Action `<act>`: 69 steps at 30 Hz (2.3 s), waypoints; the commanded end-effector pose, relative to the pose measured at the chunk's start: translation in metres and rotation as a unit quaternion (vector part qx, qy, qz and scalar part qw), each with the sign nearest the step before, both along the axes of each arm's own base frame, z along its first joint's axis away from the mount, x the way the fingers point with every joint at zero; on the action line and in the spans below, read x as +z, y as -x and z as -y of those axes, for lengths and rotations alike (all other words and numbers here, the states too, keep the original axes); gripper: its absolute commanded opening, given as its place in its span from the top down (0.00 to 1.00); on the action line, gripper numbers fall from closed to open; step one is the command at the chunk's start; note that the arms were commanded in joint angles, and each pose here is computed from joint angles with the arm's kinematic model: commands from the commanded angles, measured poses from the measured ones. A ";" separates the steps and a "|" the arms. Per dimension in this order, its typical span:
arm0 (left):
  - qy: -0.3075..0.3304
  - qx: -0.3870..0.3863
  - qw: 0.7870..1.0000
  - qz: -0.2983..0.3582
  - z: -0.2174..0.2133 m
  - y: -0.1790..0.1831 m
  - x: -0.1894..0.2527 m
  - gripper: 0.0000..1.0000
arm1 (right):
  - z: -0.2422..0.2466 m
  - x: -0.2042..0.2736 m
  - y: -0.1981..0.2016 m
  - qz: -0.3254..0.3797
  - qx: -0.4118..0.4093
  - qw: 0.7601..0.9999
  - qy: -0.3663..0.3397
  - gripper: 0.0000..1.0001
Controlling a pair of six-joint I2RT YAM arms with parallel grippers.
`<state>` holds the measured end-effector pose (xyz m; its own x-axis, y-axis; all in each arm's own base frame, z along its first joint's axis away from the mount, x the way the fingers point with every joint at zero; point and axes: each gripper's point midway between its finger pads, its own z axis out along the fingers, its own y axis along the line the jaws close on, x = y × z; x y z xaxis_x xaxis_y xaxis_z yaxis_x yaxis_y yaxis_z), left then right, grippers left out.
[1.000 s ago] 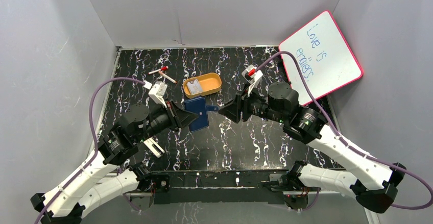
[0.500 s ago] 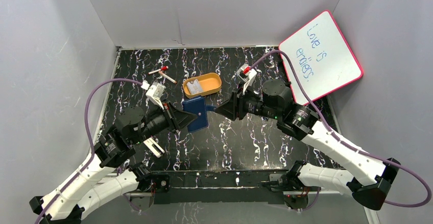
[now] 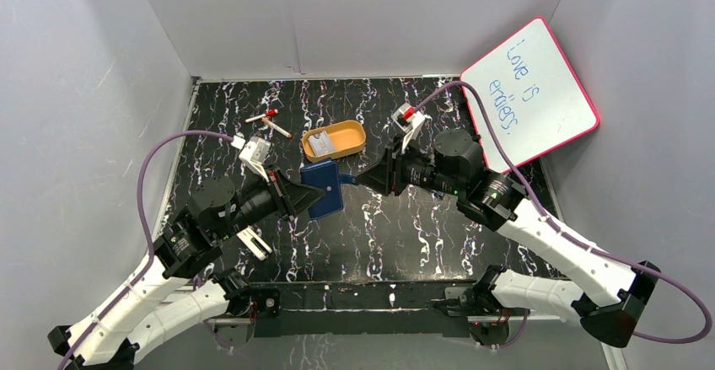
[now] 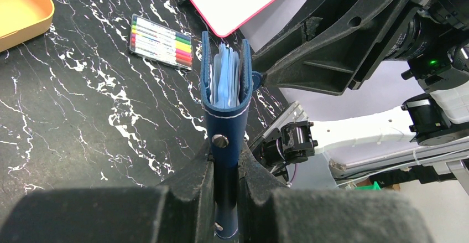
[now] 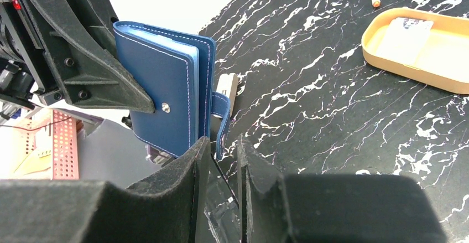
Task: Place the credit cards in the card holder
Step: Close the card holder.
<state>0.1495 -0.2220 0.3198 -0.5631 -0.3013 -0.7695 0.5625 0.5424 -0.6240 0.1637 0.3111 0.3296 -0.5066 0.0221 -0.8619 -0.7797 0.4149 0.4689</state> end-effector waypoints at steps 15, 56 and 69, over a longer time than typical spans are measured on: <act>0.019 -0.008 0.999 0.028 0.000 0.002 0.018 1.00 | -0.004 0.011 0.001 0.014 0.015 1.000 -0.017 0.69; 0.025 -0.008 0.999 0.033 -0.001 0.003 0.023 1.00 | -0.006 0.007 0.005 0.004 0.033 0.999 -0.013 0.85; 0.022 0.005 0.999 0.029 -0.002 -0.001 0.020 1.00 | -0.006 0.019 0.011 0.017 0.048 0.998 -0.032 1.00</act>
<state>0.1492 -0.2211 0.3208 -0.5565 -0.3010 -0.7744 0.5679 0.5426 -0.6190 0.1578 0.3161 0.3228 -0.5311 -0.0178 -0.8471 -0.7903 0.3710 0.4877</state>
